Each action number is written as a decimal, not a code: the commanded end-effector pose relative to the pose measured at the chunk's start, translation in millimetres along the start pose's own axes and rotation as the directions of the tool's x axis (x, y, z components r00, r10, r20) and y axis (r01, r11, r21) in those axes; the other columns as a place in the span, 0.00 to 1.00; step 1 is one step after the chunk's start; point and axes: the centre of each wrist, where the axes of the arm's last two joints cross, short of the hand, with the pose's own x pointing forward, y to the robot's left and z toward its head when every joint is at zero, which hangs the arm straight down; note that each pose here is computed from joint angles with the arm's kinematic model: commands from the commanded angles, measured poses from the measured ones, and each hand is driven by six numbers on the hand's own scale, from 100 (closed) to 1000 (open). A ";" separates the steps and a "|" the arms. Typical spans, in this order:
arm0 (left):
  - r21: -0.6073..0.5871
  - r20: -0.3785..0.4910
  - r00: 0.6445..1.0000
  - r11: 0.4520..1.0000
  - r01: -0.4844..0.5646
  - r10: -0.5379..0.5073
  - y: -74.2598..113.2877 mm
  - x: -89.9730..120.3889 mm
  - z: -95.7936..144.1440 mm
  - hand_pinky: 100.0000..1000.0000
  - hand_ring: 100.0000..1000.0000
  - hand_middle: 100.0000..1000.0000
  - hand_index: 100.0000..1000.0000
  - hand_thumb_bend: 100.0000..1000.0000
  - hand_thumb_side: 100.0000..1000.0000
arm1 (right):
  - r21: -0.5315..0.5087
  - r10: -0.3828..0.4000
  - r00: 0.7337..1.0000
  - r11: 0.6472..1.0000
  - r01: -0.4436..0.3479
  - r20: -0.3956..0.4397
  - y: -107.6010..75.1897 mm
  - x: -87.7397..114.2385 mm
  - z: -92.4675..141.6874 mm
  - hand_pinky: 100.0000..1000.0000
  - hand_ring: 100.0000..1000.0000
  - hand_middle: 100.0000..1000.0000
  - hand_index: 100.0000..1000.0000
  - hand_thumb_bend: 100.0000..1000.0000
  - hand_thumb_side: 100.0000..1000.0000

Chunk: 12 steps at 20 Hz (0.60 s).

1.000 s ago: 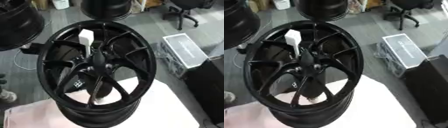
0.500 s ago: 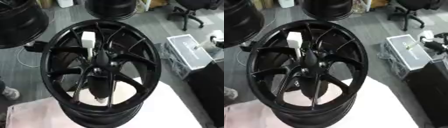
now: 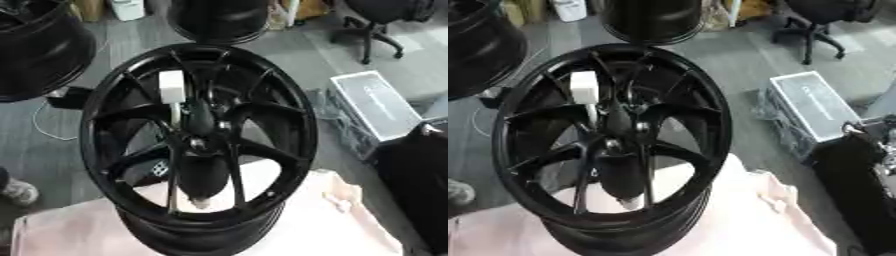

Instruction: Pull the pin out of the wheel hub.

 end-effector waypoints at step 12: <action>-0.021 0.043 0.999 1.000 -0.017 0.018 -8.5 9.8 -6.3 0.57 0.58 0.64 0.75 0.44 0.85 | 0.181 -0.443 0.801 0.896 0.405 0.402 104.5 94.0 85.9 0.42 0.42 0.70 0.90 0.08 0.39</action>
